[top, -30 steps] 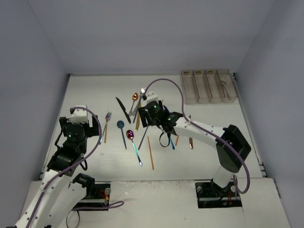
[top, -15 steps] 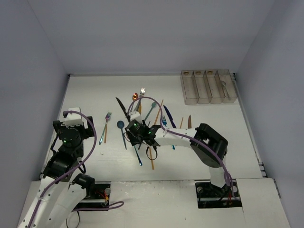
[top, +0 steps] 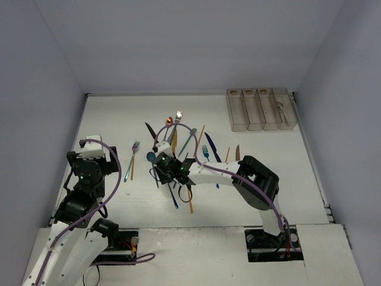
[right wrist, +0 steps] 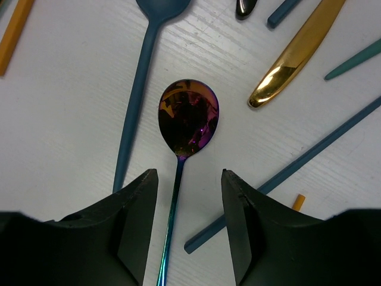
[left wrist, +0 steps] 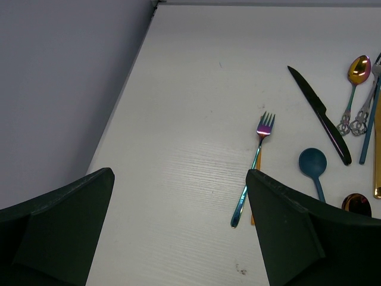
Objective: Sort the eating utensils into containers
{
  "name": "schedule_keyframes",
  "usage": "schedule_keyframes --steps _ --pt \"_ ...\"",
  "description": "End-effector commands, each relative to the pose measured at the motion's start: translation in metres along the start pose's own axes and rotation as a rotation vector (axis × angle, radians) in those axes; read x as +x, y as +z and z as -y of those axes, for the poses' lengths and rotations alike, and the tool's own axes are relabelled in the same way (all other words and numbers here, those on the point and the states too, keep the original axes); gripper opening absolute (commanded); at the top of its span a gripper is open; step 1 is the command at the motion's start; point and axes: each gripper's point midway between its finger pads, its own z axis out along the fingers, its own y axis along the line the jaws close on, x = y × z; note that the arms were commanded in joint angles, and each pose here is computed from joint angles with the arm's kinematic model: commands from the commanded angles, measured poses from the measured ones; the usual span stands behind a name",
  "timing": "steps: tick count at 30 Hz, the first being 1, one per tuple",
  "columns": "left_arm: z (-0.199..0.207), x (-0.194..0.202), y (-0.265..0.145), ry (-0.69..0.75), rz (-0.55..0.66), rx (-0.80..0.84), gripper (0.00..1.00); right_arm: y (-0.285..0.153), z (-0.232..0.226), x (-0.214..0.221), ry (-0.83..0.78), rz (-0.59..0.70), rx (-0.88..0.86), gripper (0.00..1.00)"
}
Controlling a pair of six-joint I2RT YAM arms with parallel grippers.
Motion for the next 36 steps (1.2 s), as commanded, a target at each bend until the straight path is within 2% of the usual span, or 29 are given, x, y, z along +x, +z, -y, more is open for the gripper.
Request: schedule_keyframes --steps 1,14,16,20,22,24,26,31,36 --pt "0.001 -0.023 0.001 -0.047 0.045 0.001 0.91 -0.002 -0.009 -0.013 0.011 0.022 0.002 0.41" --pt "0.003 -0.022 0.003 -0.043 0.035 0.000 0.91 0.000 -0.013 0.017 -0.046 -0.092 0.019 0.32" --pt "0.002 -0.022 0.002 -0.043 0.036 -0.002 0.91 0.003 -0.014 0.020 -0.050 -0.110 0.013 0.26" --pt "0.003 -0.021 0.003 -0.042 0.034 -0.001 0.91 0.008 -0.015 0.026 -0.052 -0.138 0.000 0.21" --pt "0.002 -0.021 0.003 -0.040 0.034 -0.001 0.91 0.011 -0.014 0.028 -0.049 -0.151 -0.008 0.14" --pt "0.002 -0.022 0.002 -0.043 0.036 -0.003 0.91 0.012 -0.012 0.026 -0.045 -0.153 -0.010 0.03" --pt "0.001 -0.022 0.001 -0.044 0.040 -0.005 0.92 0.010 -0.011 0.021 -0.051 -0.141 -0.010 0.00" --pt "0.000 -0.022 0.001 -0.045 0.041 -0.006 0.91 -0.017 -0.004 -0.028 -0.087 -0.004 0.026 0.00" --pt "-0.001 -0.024 -0.001 -0.050 0.050 -0.005 0.91 -0.081 0.031 -0.124 -0.098 0.232 0.087 0.00"
